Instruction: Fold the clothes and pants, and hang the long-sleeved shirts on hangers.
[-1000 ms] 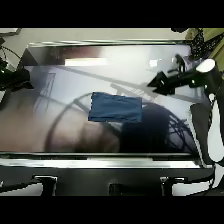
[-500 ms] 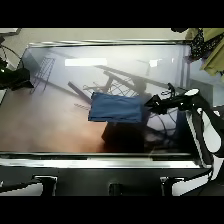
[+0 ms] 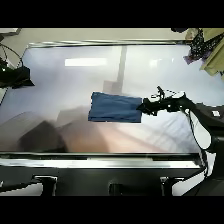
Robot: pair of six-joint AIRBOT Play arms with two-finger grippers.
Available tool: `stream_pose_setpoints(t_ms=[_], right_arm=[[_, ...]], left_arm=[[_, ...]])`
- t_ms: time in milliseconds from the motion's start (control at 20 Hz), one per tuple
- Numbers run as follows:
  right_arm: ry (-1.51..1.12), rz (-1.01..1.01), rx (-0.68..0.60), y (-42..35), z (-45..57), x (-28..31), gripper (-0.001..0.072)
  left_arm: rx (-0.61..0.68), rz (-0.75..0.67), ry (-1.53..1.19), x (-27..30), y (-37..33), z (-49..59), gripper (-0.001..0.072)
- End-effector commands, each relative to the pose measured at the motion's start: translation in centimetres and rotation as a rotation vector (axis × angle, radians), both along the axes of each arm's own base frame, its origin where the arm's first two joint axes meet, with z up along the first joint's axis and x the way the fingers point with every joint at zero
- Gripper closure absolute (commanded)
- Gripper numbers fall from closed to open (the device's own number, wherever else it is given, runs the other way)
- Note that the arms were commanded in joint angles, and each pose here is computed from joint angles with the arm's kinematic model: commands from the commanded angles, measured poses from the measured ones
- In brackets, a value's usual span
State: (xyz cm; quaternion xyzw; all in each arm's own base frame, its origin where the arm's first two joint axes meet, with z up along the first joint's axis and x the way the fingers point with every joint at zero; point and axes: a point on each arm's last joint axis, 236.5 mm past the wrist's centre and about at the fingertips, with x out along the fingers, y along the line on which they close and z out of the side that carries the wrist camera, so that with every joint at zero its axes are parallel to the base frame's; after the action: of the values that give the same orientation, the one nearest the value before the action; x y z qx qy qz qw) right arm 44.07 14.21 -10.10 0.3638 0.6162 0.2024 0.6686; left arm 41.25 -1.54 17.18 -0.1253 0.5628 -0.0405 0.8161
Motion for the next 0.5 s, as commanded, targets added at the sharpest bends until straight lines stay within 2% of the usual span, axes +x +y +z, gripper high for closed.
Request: stream_pose_setpoints(t_ms=[0, 200, 450], right_arm=[[-0.023, -0.026, 0.054, 1.7, 1.1, 0.9, 0.0677], [-0.114, -0.091, 0.083, 0.4, 7.1, 3.9, 0.0679], [-0.177, -0.227, 0.085, -5.6, 15.0, 7.7, 0.0679]], left_arm=[[0.001, 0.002, -0.002, 0.1, 0.1, 0.0, 0.0691], [0.005, -0.008, -0.004, 0.0, 0.1, 0.0, 0.0691], [0.005, -0.009, 0.0, -0.1, 0.1, 0.0, 0.0691]])
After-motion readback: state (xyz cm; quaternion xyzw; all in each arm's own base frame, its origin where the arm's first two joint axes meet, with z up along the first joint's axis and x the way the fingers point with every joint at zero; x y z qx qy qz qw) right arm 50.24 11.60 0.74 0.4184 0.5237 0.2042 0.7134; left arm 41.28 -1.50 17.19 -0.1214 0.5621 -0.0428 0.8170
